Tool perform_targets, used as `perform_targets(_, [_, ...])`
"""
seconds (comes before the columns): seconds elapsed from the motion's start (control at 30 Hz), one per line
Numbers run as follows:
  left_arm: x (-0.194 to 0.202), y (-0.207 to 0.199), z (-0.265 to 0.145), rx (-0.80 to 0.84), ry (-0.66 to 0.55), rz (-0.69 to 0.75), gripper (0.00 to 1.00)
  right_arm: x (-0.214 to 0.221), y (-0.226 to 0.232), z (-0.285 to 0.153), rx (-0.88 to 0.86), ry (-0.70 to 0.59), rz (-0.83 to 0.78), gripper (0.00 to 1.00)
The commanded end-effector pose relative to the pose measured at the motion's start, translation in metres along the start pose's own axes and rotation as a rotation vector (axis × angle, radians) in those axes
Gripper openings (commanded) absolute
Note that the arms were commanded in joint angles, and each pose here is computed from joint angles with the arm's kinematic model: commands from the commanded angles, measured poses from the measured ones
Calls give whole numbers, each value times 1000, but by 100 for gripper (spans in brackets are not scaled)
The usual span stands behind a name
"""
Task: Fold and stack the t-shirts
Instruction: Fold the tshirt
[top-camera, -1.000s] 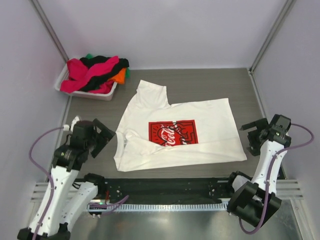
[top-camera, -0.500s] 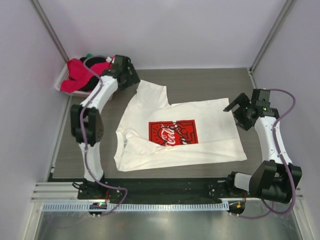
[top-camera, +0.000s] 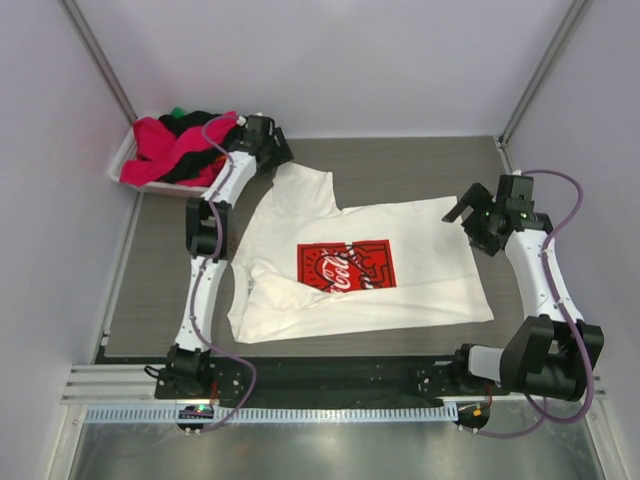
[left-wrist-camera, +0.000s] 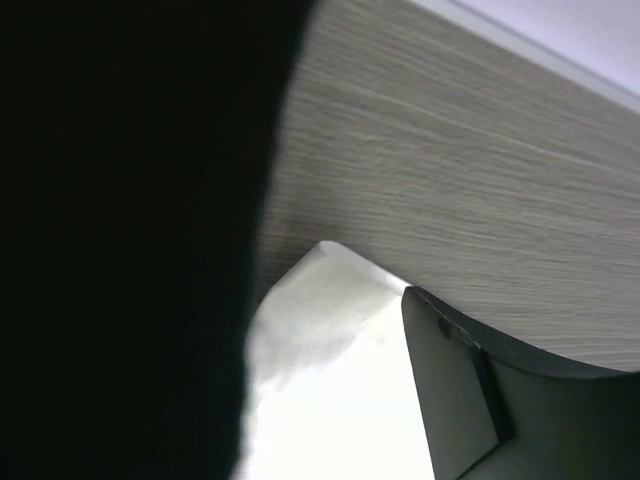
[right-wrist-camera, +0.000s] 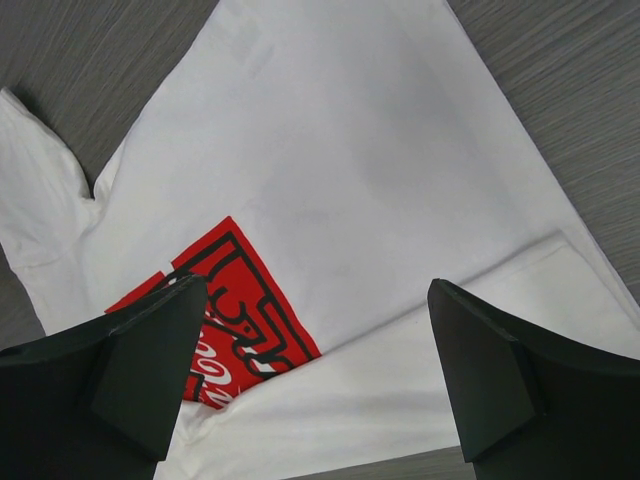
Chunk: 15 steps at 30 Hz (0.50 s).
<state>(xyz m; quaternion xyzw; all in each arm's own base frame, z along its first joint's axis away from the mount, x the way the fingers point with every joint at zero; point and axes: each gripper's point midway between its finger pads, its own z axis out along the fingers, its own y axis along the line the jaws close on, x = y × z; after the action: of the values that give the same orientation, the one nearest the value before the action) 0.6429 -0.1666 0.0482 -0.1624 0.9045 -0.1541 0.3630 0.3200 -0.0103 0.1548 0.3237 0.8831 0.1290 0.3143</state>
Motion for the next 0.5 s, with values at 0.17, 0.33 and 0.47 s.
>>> perform_targets(0.17, [-13, -8, 15, 137, -27, -109, 61, -19, 0, 11, 29, -55, -42, 99])
perform_targets(0.33, [-1, -4, 25, 140, -14, -135, 56, -18, -9, 34, 73, -22, -25, 97])
perform_targets(0.47, [8, 1, 35, 134, -1, -140, 47, -40, 3, 44, 72, -43, -5, 96])
